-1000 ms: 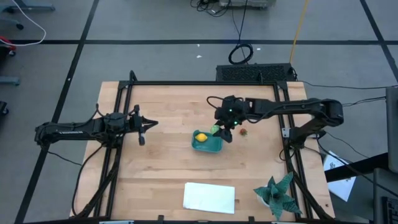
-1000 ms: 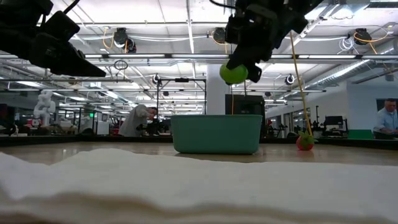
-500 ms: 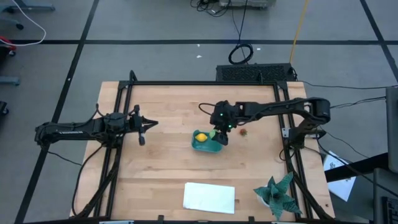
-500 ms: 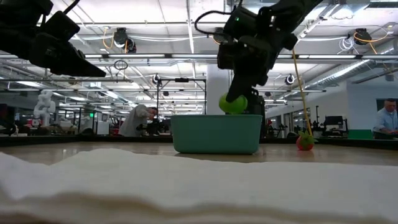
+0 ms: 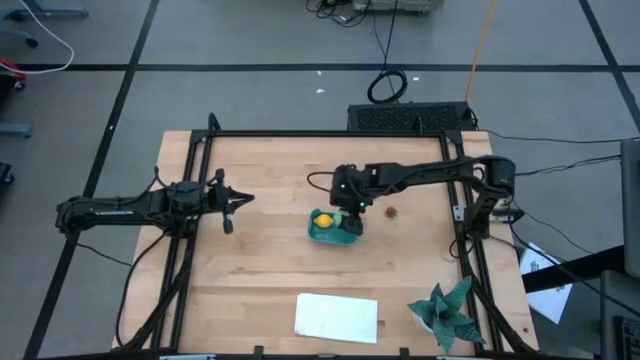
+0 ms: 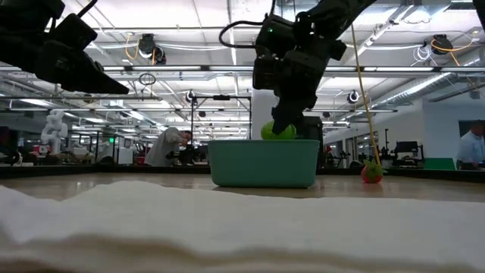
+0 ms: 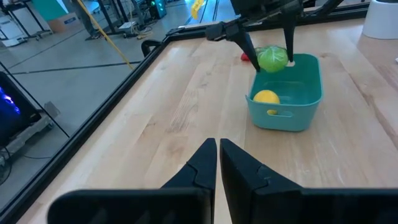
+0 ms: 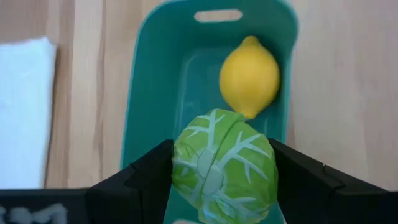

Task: Pick and placing Produce into tupperware
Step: Put the green cabbage into the blue bin

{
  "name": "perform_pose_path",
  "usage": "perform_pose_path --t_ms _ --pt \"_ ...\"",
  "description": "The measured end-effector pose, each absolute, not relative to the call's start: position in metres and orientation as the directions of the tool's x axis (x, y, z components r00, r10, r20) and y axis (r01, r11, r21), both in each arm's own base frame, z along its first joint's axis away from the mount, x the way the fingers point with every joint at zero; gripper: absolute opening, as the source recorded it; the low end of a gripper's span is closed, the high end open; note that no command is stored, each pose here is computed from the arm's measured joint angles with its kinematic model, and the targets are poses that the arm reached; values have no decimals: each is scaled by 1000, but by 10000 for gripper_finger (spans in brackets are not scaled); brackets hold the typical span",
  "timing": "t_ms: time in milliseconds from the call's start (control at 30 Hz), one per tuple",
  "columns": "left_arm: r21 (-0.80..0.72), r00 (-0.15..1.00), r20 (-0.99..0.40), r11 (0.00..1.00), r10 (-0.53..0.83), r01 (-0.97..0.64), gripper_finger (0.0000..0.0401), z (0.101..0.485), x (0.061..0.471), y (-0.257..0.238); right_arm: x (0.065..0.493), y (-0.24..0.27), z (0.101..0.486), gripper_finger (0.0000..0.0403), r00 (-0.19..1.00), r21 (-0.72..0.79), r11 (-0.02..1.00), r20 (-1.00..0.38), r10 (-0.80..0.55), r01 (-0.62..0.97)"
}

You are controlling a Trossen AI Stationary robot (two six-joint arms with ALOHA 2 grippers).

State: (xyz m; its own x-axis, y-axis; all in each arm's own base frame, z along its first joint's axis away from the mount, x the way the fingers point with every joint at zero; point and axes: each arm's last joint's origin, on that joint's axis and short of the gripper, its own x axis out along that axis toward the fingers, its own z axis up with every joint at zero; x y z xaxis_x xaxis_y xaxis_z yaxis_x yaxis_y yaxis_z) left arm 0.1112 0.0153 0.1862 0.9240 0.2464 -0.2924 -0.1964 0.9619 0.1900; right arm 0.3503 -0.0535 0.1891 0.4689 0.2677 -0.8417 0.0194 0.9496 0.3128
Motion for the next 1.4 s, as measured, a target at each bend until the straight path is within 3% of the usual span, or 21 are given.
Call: perform_pose_path --t_ms 133,567,867,1400 --pt "190 921 -302 962 246 -195 26 185 111 15 351 -54 181 224 421 301 953 -863 281 -20" --pt "191 920 -304 962 246 -194 26 185 111 15 351 -52 180 224 417 254 956 -860 293 -148" --pt "192 920 -304 962 246 -194 26 185 111 15 352 -50 179 224 415 322 930 -833 366 -176" --pt "193 920 -304 962 246 -194 26 185 111 15 357 -57 152 224 365 299 940 -867 339 -162"
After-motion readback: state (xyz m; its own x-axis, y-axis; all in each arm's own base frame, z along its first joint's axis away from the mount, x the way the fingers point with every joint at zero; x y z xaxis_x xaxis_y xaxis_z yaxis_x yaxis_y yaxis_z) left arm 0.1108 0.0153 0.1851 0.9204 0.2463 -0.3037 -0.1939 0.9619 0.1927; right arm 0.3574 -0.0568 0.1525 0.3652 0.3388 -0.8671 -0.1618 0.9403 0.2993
